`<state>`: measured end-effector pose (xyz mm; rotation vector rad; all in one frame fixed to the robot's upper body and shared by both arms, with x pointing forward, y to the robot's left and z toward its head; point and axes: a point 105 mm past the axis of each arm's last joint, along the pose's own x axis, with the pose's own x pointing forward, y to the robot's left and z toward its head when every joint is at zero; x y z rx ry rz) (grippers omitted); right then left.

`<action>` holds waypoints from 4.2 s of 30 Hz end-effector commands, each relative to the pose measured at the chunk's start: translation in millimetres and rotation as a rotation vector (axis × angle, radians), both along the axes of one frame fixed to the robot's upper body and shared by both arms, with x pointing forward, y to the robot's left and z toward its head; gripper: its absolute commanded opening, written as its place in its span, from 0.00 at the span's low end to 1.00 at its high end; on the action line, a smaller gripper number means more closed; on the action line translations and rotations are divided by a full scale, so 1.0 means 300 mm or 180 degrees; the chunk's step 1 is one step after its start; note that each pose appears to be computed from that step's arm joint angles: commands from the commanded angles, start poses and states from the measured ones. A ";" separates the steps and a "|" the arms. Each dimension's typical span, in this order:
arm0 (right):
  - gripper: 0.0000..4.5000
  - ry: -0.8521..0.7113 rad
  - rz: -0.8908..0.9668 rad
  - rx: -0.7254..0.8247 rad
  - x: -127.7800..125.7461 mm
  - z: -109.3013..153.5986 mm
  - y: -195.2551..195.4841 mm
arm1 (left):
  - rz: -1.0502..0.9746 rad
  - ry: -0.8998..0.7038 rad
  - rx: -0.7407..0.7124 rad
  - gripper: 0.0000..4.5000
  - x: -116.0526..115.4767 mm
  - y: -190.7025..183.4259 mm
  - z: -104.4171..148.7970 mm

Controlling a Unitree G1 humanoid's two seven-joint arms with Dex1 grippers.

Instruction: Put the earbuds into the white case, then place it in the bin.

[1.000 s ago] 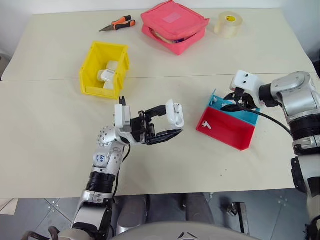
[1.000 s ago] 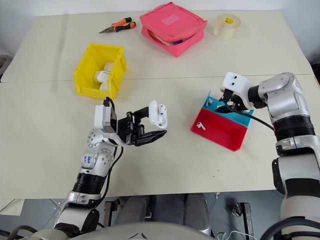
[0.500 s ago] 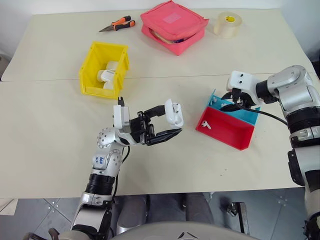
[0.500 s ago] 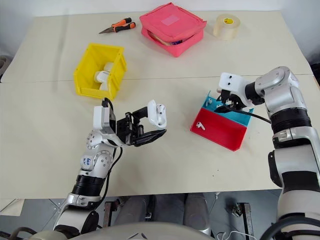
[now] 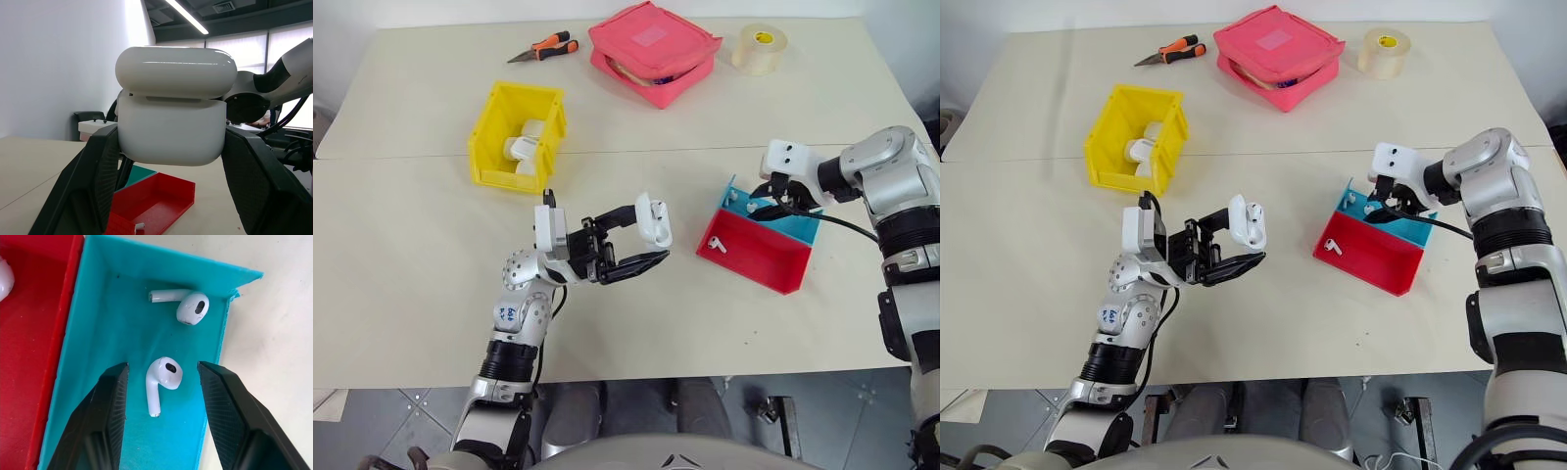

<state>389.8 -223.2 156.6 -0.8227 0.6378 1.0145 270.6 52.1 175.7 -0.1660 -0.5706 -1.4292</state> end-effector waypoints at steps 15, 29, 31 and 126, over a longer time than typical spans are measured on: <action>0.18 -0.0049 -0.0202 0.0171 -0.004 0.005 -0.033 | -0.0016 -0.0185 -0.0001 0.61 -0.020 0.005 0.029; 0.18 -0.0537 -0.0221 0.2601 -0.195 0.279 0.080 | -0.0125 -0.0082 -0.0012 0.61 0.004 -0.011 0.048; 0.18 -0.0468 -0.0070 0.3101 -0.251 0.294 0.143 | -0.0123 -0.0074 -0.0010 0.61 0.011 -0.012 0.052; 0.20 -0.0544 0.0227 0.3108 -0.476 0.114 0.285 | 0.0971 0.0009 0.0873 0.61 0.083 0.184 -0.061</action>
